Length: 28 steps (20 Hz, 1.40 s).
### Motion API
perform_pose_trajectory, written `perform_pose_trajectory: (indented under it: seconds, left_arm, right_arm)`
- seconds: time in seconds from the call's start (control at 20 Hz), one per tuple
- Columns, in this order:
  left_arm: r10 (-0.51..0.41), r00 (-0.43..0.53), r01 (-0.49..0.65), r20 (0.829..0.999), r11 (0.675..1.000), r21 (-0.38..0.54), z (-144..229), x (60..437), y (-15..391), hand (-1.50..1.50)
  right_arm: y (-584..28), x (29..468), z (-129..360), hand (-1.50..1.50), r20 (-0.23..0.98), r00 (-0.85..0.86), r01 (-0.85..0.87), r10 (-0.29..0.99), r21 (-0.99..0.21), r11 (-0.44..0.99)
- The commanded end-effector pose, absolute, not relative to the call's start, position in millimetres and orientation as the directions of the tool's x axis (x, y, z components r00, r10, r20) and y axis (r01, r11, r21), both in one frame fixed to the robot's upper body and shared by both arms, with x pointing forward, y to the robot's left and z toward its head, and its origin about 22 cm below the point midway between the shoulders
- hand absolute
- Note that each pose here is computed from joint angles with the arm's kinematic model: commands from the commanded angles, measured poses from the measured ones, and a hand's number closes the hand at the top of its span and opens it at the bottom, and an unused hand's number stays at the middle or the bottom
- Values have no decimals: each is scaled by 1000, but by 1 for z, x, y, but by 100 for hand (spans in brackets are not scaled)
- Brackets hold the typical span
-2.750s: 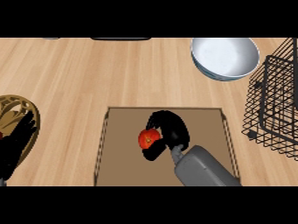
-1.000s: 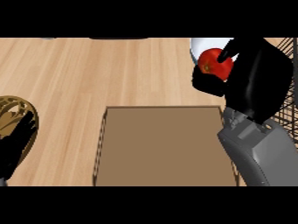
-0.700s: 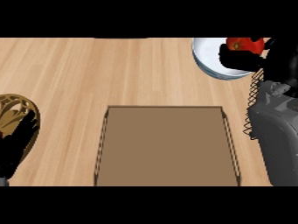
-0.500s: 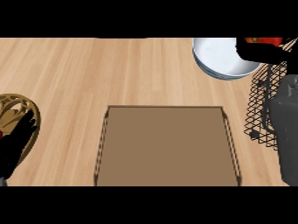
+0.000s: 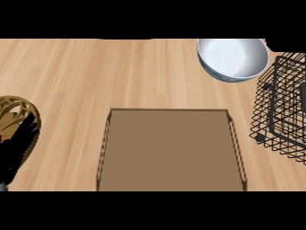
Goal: Pick the tomato from the tray and place it in the tiered basket
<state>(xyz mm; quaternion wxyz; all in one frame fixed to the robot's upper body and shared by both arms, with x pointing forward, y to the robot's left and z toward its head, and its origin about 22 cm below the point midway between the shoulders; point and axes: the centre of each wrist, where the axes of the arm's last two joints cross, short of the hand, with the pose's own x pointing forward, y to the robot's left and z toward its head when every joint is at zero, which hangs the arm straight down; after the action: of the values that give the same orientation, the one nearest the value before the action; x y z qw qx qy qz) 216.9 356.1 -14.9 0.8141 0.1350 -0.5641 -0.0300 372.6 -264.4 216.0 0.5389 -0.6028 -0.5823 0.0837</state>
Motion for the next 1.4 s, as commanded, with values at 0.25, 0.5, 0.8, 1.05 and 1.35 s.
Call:
perform_pose_trajectory:
  seconds: [0.25,0.5,0.8,1.05,1.35]
  left_arm:
    - [-202,366,-90,909,964,250,-11,220,353,0]
    - [-201,359,-109,912,961,255,-11,228,367,0]
    - [-195,379,-99,905,963,249,-21,230,370,0]
    - [-194,371,-81,908,968,239,-31,227,352,0]
    - [-202,361,-90,910,964,250,-11,223,374,0]
  right_arm:
    - [-335,380,231,150,-43,460,360,887,-904,-230]
    - [-357,387,256,150,-70,422,360,904,-902,-238]
    - [-367,381,278,150,-156,420,261,894,-923,-283]
    - [-362,398,250,150,-114,467,143,877,-969,-202]
    - [-383,398,219,-150,-117,622,-119,774,-991,-54]
